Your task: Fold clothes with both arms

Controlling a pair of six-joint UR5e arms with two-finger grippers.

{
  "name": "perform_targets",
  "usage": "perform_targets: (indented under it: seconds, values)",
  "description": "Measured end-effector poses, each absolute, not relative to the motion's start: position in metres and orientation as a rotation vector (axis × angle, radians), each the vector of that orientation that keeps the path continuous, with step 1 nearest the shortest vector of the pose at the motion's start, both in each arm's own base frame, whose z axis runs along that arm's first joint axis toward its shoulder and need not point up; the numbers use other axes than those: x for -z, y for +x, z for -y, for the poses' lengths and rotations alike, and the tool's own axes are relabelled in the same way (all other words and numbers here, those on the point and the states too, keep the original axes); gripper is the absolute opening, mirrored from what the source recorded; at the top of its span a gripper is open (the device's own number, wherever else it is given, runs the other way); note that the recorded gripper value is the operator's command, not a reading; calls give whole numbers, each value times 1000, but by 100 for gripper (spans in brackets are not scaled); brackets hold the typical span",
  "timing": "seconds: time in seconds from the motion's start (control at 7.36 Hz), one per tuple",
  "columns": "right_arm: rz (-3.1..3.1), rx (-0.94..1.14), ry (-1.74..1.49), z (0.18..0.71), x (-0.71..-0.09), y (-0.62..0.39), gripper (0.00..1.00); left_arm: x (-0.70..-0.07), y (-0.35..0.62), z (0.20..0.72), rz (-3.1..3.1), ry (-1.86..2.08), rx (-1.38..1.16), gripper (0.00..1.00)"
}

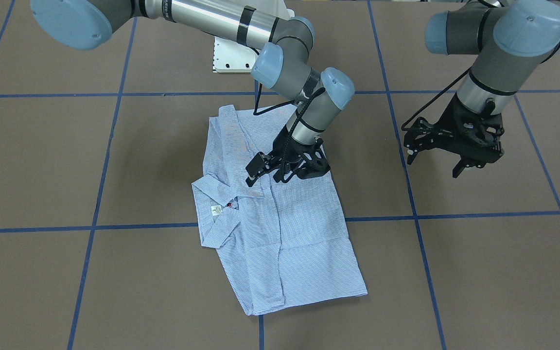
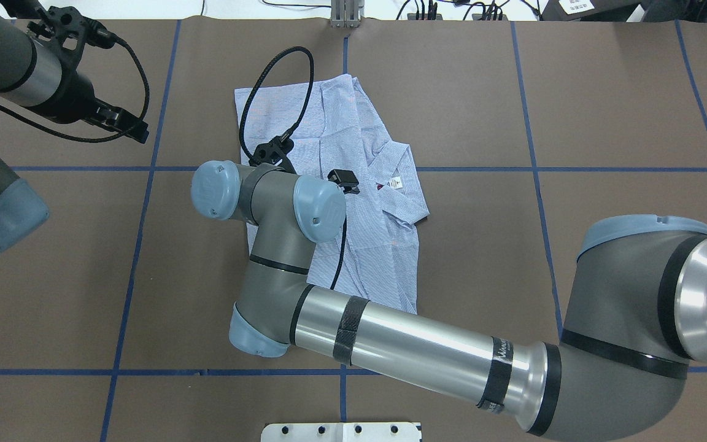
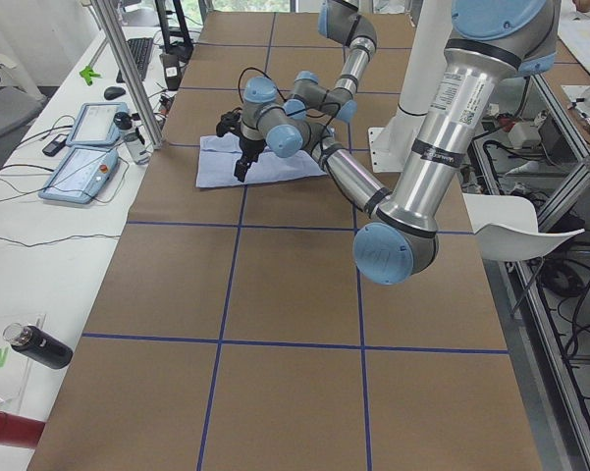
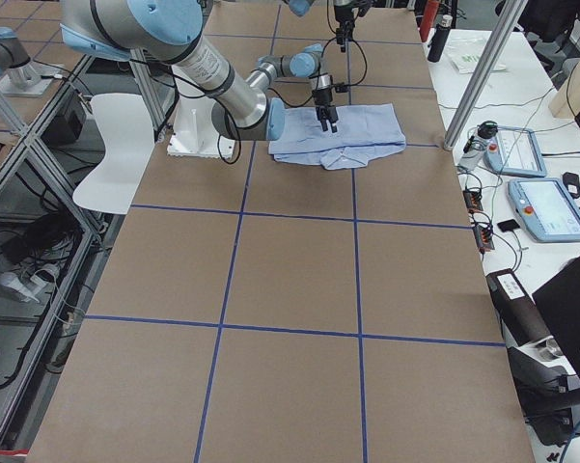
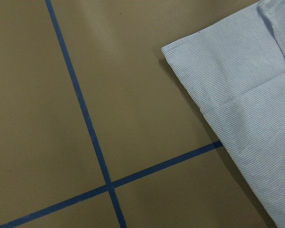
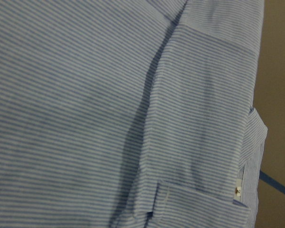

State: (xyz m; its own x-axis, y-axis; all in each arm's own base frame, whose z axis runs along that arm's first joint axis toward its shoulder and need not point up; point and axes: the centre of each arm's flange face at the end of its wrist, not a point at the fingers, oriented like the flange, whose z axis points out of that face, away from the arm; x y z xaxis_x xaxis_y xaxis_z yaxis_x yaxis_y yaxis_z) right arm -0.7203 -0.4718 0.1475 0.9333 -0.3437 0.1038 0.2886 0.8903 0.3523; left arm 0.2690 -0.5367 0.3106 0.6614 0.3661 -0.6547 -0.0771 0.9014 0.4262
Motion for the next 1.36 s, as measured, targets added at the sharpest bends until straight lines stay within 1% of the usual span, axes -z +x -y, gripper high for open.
perform_targets:
  seconds: [0.41, 0.95, 1.36]
  values:
    - [134, 339, 343, 473, -162, -719, 99, -311, 267, 537, -816, 379, -262, 100]
    - [57, 376, 303, 472, -166, -703, 98, -310, 268, 536, -818, 377, -258, 100]
    - [3, 419, 290, 481, -194, -661, 98, -311, 269, 536, -818, 375, -257, 100]
